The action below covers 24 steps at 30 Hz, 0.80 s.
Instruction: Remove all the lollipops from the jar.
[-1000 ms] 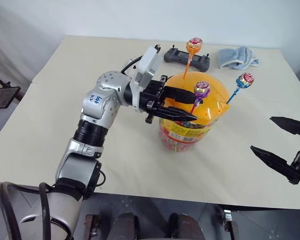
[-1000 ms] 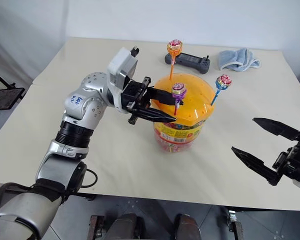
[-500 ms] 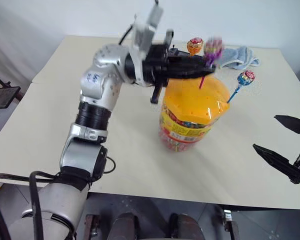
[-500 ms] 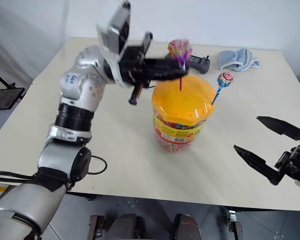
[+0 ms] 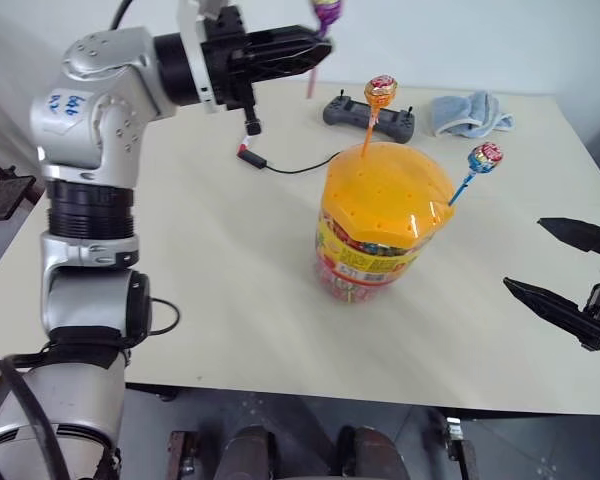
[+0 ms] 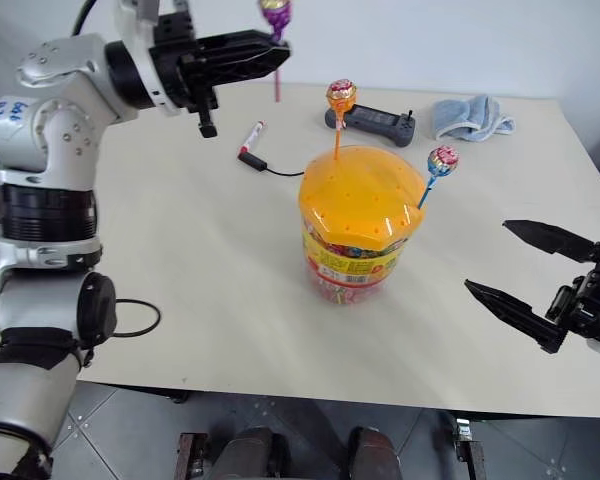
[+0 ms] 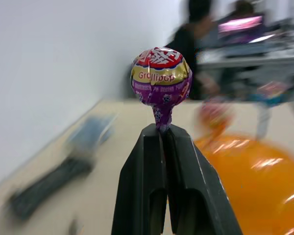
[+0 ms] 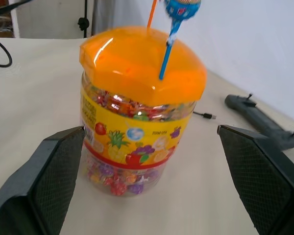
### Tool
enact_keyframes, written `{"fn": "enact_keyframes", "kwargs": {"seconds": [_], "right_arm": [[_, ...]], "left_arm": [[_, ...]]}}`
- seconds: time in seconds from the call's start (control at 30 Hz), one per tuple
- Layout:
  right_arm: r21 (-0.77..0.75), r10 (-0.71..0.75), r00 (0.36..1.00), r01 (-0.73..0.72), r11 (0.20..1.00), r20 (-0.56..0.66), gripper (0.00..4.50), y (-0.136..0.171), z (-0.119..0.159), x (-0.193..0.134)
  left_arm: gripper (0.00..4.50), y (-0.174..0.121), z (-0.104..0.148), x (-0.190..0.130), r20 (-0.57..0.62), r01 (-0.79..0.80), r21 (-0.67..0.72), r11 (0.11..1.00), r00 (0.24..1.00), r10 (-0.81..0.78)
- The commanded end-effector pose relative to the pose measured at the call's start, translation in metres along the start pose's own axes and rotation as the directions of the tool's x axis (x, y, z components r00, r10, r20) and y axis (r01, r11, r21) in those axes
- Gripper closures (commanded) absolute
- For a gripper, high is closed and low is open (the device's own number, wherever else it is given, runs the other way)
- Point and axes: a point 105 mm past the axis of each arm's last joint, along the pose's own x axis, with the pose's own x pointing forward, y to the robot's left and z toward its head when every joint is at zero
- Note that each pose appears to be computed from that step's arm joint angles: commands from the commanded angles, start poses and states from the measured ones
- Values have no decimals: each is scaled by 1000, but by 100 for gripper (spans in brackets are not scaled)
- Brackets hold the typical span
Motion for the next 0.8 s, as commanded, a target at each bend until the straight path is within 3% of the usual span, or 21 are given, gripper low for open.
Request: {"fn": "enact_keyframes", "kwargs": {"seconds": [0.03, 0.1, 0.13, 0.2, 0.23, 0.27, 0.37, 0.43, 0.57, 0.7, 0.77, 0.8], "right_arm": [[-17, 21, 1000, -21, 1000, -5, 0, -4, 2, 0], [-13, 30, 1000, -30, 999, -5, 0, -5, 1, 1], [-11, 37, 999, -37, 999, -3, 0, -6, 0, 3], [-9, 50, 999, -50, 999, 2, 0, -8, -2, 8], [-9, 53, 999, -53, 999, 4, 0, -8, -3, 9], [-2, 60, 998, -60, 998, 10, 0, -8, -5, 12], [9, 79, 997, -79, 997, 20, 0, -7, -8, 18], [9, 81, 996, -81, 997, 21, 0, -7, -8, 19], [10, 85, 996, -85, 996, 24, 0, -8, -8, 21], [12, 88, 996, -88, 996, 20, 0, -8, -10, 23], [10, 88, 996, -89, 996, 21, 0, -9, -11, 23], [9, 89, 996, -89, 996, 22, 0, -9, -11, 23]], "left_arm": [[448, 16, -8, -26, -129, -203, -6, 979, 971, 200], [448, 21, -22, -37, -207, -269, -22, 963, 944, 259], [448, 27, -44, -50, -289, -340, -42, 940, 904, 314], [448, 35, -101, -87, -489, -499, -66, 864, 771, 408], [448, 35, -115, -97, -535, -535, -63, 842, 730, 424], [448, 32, -143, -115, -634, -591, -62, 804, 646, 426], [448, 24, -194, -154, -812, -708, -43, 705, 435, 388], [448, 24, -205, -168, -862, -759, -28, 650, 348, 369], [448, 25, -216, -185, -900, -779, 29, 626, 252, 355], [448, 21, -217, -195, -928, -792, 38, 610, 198, 315], [448, 20, -214, -196, -932, -798, 21, 602, 202, 301], [425, 20, -210, -195, -930, -803, 8, 596, 214, 300]]}}
